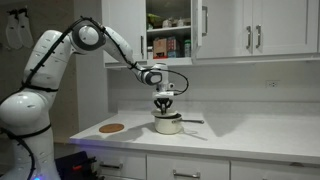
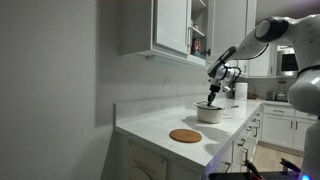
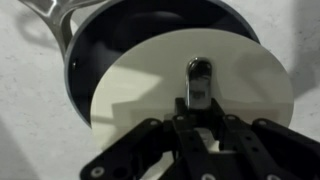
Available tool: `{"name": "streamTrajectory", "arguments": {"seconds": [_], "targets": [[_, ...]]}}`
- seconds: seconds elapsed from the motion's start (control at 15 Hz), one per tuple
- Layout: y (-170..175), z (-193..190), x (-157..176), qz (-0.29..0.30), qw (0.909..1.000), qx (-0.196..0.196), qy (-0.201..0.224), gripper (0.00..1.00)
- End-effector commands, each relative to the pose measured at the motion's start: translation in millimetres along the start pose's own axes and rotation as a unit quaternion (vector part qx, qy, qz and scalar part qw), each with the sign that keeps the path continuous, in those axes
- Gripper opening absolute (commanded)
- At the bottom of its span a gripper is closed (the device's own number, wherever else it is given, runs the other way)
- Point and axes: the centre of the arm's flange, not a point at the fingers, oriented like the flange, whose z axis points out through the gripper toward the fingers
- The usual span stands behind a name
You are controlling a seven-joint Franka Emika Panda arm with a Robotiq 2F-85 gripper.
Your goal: Take the lid off the pot and put it on the coaster
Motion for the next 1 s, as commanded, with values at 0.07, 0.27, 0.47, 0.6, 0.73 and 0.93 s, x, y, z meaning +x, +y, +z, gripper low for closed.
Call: {"name": "streamTrajectory", "arguments": {"seconds": [0.07, 0.27, 0.47, 0.6, 0.73, 0.93], "targets": [[-50, -35, -1, -0.01, 0.9996, -0.022, 0.014, 0.06], [-76, -44, -1, -0.024, 0.9992, -0.026, 0.015, 0.06], [-102, -48, -2, -0.03, 0.9991, -0.027, 0.009, 0.06], [-119, -51, -6, -0.033, 0.9992, -0.024, 0.007, 0.06], [-139, -49, -12, -0.036, 0.9991, -0.021, 0.005, 0.06], [-171, -44, -22, -0.036, 0.9992, -0.019, 0.001, 0.06]]}}
